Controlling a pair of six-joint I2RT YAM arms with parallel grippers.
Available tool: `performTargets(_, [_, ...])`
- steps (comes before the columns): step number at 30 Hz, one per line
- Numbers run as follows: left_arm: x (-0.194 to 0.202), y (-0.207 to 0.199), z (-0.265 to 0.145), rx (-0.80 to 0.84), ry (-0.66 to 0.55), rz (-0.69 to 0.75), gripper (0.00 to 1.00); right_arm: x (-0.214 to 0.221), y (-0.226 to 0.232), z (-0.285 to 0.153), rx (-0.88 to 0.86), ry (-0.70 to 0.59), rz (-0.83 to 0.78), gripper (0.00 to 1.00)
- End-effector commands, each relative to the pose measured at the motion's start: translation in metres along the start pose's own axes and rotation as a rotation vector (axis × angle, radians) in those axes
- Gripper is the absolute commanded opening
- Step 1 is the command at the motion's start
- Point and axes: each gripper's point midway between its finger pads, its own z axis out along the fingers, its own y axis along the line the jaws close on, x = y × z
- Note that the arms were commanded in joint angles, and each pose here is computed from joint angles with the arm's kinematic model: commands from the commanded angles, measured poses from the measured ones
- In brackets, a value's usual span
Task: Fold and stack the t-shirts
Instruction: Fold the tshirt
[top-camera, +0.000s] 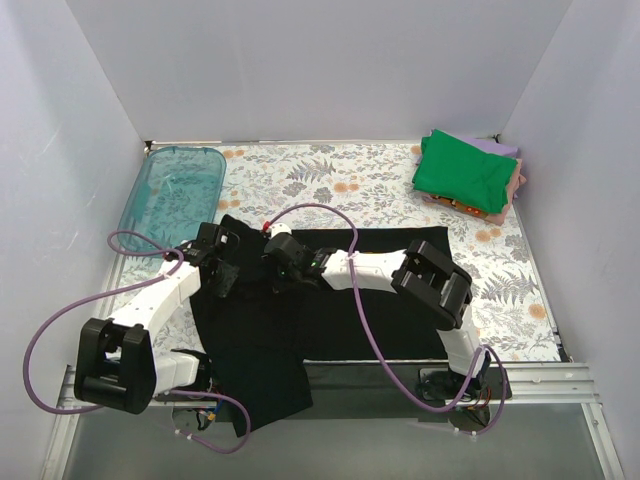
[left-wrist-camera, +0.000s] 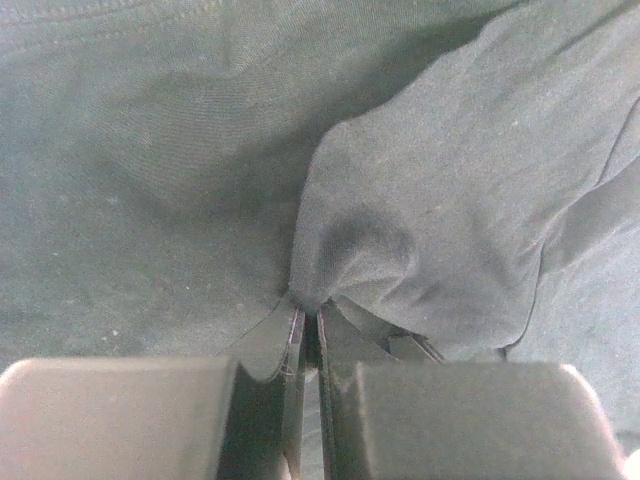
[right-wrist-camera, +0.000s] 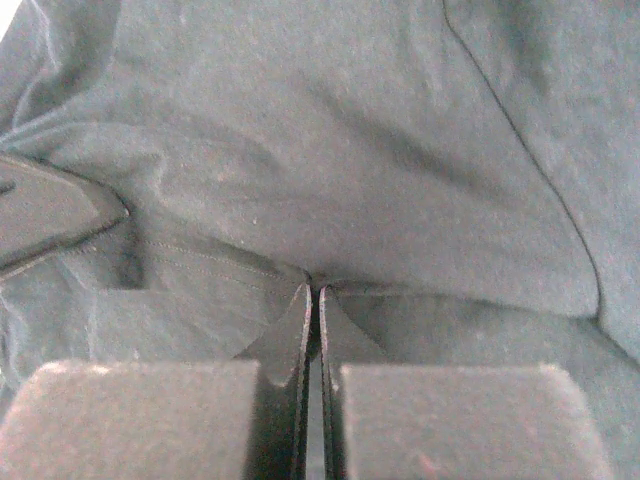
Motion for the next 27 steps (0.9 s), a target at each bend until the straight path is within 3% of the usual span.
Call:
performTargets(1, [0.001,-0.002,-0.009,0.033,0.012,-0.004,0.00,-0.025,0.017,-0.032,-0.020,-0.055,-0.001,0.01])
performTargets(11, [0.025,0.024,-0.021,0.061,0.105,0.010,0.00,0.023,-0.004,-0.064,0.024,0.125,0.005,0.01])
performTargets(19, [0.051,0.043,-0.026,0.104,0.196,0.000,0.00,0.032,-0.023,-0.071,0.105,0.141,-0.005,0.01])
performTargets(27, [0.061,0.060,-0.020,0.087,0.213,0.014,0.00,0.041,-0.038,-0.077,0.142,0.157,-0.001,0.01])
